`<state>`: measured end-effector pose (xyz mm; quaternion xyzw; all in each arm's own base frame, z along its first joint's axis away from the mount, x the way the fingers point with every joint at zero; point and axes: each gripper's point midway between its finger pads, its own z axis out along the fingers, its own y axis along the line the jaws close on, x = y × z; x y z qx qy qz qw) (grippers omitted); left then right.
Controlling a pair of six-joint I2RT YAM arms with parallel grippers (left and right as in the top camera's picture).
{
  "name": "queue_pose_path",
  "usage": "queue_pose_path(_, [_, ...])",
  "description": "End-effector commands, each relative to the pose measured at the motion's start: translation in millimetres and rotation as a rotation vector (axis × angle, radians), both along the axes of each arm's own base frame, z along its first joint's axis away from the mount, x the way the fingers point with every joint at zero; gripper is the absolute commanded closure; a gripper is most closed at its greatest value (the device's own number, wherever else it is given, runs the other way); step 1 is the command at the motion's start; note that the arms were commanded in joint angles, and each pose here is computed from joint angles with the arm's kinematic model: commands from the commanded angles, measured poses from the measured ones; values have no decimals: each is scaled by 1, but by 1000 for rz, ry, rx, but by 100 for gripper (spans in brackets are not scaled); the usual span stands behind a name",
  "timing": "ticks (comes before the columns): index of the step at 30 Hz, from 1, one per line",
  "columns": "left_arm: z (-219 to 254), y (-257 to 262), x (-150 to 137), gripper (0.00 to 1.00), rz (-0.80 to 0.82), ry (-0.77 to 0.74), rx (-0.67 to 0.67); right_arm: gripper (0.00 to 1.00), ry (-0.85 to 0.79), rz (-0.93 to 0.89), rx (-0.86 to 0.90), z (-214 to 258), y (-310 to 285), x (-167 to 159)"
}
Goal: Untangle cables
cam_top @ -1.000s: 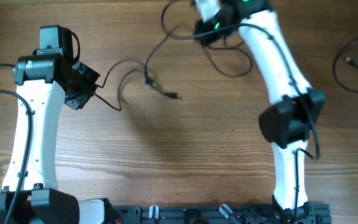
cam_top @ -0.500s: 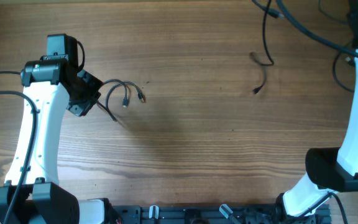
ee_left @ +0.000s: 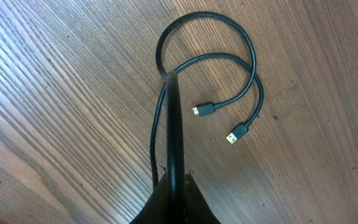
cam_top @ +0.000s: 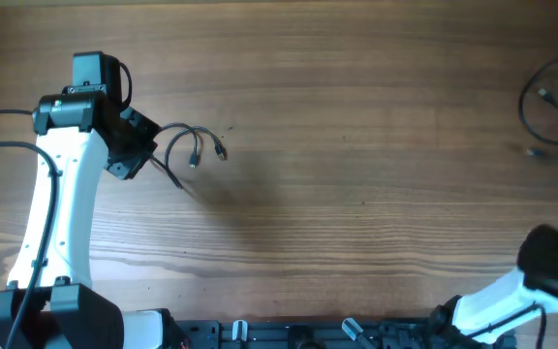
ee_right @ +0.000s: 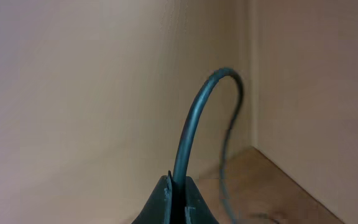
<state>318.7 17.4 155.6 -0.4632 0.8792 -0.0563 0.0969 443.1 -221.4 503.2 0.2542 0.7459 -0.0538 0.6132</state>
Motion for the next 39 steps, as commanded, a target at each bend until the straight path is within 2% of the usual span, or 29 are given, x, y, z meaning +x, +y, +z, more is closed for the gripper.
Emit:
queue_pose_path(1, [-5, 2, -1, 96, 12, 14, 7, 96, 99, -23, 71, -61, -32, 34])
queue_pose_path(5, [-5, -1, -1, 96, 8, 12, -12, 96, 245, -23, 154, -142, -49, 66])
queue_pose_path(8, [-5, -2, -1, 96, 8, 12, -15, 96, 368, -30, 256, -208, -54, 78])
queue_pose_path(12, [-5, -2, -1, 96, 7, 12, -15, 92, 457, -6, 311, -247, -50, 79])
queue_pose_path(14, [-5, -2, -1, 96, 7, 12, -15, 87, 461, -5, 314, -248, -50, 79])
queue_pose_path(15, [-5, -2, -1, 96, 7, 12, -15, 79, 464, -5, 316, -248, -49, 78])
queue_pose_path(16, [-5, -2, -1, 96, 7, 12, -15, 56, 470, -5, 320, -250, -49, 77])
queue_pose_path(19, [-5, -2, -1, 96, 7, 12, -15, 21, 464, 43, 349, -250, -39, 79])
queue_pose_path(20, [-5, -2, -1, 96, 8, 12, -15, 16, 464, 59, 356, -249, -36, 79])
queue_pose_path(24, [-5, -4, 1, 96, 1, 7, -14, 9, 403, 182, 359, -216, -9, 79])
queue_pose_path(29, [-2, -35, 11, 96, -95, -35, -13, 6, 319, 290, 270, -153, 39, 71])
queue_pose_path(31, [0, -56, 16, 96, -158, -66, -15, 6, 290, 441, 249, -134, 84, 73])
queue_pose_path(36, [11, -132, 31, 95, -346, -192, -65, 6, 330, 655, 232, -133, 176, 77])
queue_pose_path(39, [18, -168, 32, 94, -417, -253, -90, 5, 335, 698, 205, -133, 193, 79])
